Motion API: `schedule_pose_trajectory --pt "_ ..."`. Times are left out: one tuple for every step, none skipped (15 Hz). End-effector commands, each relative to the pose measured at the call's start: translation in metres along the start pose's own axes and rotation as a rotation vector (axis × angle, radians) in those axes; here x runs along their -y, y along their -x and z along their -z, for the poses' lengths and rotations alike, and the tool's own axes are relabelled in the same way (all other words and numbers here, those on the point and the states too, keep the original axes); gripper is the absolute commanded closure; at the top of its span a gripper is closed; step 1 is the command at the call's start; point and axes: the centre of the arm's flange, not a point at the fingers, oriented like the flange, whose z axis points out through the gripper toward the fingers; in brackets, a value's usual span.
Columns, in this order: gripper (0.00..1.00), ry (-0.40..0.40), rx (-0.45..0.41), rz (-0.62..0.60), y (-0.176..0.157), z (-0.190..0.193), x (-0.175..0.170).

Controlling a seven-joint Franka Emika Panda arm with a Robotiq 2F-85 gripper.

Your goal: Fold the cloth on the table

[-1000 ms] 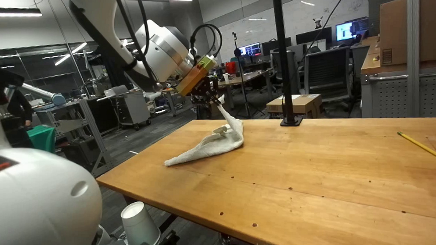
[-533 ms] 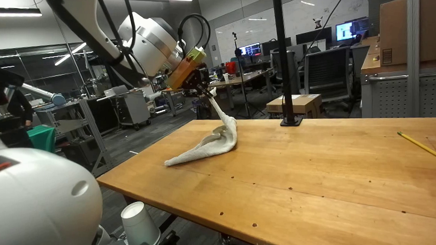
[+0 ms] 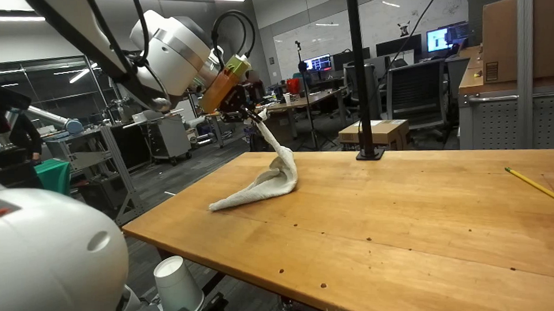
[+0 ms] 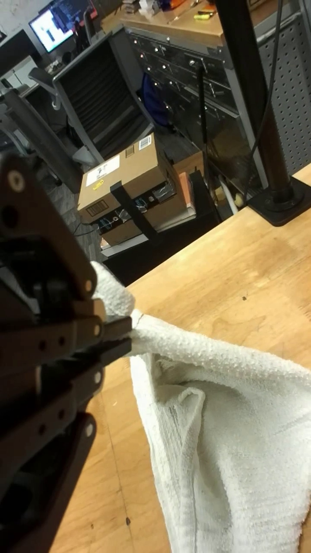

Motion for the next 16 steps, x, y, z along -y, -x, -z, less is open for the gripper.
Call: schedule_pose_trajectory --pt "0.93 0.018 -0.021 0.011 0.012 0.019 0.013" --pt "0.93 0.013 -0.019 0.019 0.014 0.021 0.018" --pt "0.93 0.007 -0.016 0.029 0.017 0.021 0.026" --pt "0.93 0.001 -0.01 0.037 0.019 0.021 0.031" --pt "0.93 -0.009 -0.003 0.044 0.023 0.02 0.037" --pt "0.93 -0.017 0.005 0.049 0.025 0.019 0.043" --pt "0.93 -0.027 0.014 0.053 0.029 0.018 0.048" --pt "0.93 -0.037 0.024 0.056 0.032 0.016 0.053" --pt "0.93 -0.048 0.034 0.057 0.035 0.015 0.058" --pt "0.93 -0.06 0.046 0.057 0.037 0.013 0.062" --pt "0.93 -0.072 0.057 0.054 0.039 0.011 0.067" --pt "0.93 -0.082 0.07 0.052 0.041 0.009 0.071" --pt "0.93 -0.092 0.08 0.052 0.043 0.009 0.075" --pt "0.93 -0.103 0.09 0.052 0.044 0.009 0.08" --pt "0.93 -0.111 0.098 0.054 0.044 0.009 0.085" --pt "0.93 -0.115 0.105 0.061 0.044 0.009 0.091"
